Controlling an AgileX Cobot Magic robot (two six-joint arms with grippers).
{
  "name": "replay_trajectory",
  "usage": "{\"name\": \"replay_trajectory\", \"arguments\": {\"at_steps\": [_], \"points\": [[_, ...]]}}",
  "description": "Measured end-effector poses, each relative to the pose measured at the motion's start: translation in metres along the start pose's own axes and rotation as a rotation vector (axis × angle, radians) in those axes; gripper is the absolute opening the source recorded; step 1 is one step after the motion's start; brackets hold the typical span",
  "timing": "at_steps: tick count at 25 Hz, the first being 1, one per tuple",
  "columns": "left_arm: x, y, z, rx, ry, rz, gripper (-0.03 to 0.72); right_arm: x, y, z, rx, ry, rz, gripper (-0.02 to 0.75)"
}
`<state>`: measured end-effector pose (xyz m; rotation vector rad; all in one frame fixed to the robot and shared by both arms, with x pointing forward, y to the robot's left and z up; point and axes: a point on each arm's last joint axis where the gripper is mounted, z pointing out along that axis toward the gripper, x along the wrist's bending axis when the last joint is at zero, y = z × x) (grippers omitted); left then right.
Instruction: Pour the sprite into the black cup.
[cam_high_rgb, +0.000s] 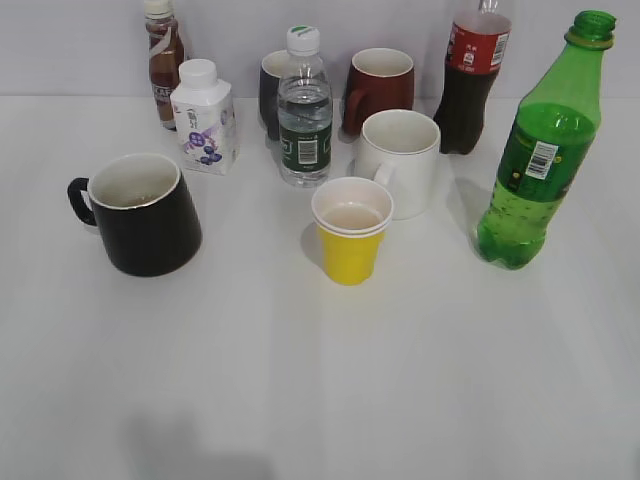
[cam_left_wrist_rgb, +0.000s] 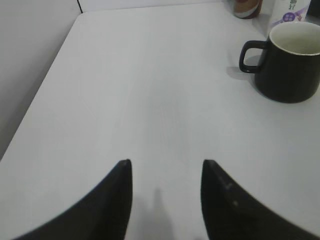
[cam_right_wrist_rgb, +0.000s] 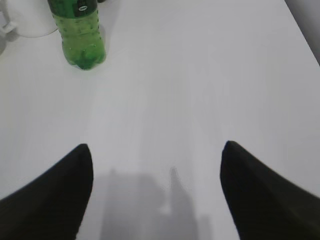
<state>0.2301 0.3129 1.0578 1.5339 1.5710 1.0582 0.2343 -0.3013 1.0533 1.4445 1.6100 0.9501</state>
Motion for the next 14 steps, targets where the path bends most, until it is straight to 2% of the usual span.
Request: {"name": "replay_trajectory", "arguments": {"at_steps": [8,14], "points": [[0.0001,0.0000,0.0000,0.000,0.002,0.001,0.343,0.0000,0.0000,0.0000,0.000,0.000,0.000,0.584],[0.0002,0.0000,0.0000,0.000,0.002,0.001,0.302,0.0000,0.0000,0.0000,0.000,0.000,0.000,0.577]]}}
